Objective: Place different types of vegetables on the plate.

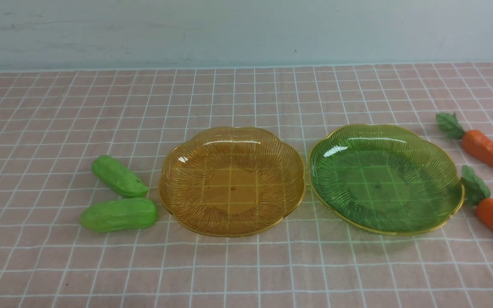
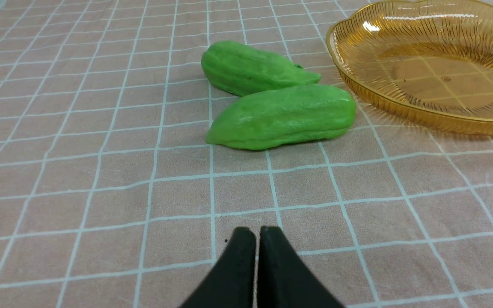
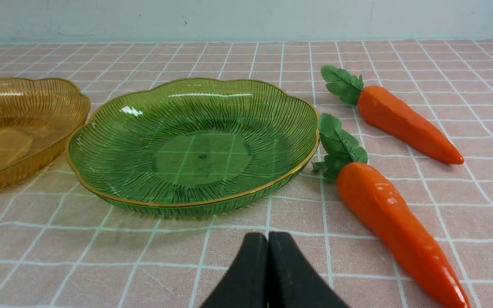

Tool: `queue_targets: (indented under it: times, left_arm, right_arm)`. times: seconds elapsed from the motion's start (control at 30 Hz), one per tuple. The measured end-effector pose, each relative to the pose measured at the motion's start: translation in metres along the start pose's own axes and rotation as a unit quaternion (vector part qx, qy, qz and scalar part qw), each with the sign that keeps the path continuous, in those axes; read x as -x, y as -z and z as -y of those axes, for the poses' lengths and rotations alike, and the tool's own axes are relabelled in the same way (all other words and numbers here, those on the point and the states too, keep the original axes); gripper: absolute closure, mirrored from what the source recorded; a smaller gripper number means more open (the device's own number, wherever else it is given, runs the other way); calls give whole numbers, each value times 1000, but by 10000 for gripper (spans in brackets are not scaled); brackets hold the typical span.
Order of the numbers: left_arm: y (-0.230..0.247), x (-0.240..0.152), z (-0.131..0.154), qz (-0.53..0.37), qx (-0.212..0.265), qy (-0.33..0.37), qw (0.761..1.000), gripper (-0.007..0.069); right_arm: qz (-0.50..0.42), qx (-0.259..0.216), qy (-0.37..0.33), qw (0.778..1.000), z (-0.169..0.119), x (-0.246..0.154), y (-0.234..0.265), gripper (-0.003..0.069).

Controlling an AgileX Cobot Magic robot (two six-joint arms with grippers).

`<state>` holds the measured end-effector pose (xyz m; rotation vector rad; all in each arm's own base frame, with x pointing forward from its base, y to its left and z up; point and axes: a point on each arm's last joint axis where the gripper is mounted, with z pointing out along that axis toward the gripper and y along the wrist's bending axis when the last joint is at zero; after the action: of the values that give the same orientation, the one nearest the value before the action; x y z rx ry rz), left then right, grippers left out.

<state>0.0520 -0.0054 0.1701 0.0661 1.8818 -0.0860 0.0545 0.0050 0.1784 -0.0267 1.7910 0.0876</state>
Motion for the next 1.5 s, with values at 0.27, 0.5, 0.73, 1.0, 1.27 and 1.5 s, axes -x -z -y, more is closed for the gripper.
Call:
queue_targets:
  times: [0.27, 0.5, 0.73, 1.0, 1.27, 1.5]
  left_arm:
    - [0, 1, 8, -4, -44, 187, 981, 628]
    - [3, 9, 23, -29, -135, 529, 837, 628]
    - [25, 57, 24, 53, -180, 492, 850, 628]
    - [15, 112, 38, -123, -162, 360, 910, 628]
    - [-38, 106, 31, -392, -66, 226, 889, 628]
    - [-61, 112, 25, -433, -36, 186, 881, 628]
  right_arm:
    - [11, 40, -218, 975, -7, 4, 0, 676]
    - [26, 80, -412, 907, -11, 10, 1, 676]
    - [123, 103, -296, 942, -13, 66, 24, 676]
    - [-41, 77, -119, 989, -20, 121, 0, 673]
    - [-348, -17, -70, 935, -6, 105, -72, 659]
    - [-440, -58, -24, 896, 4, 104, -128, 556]
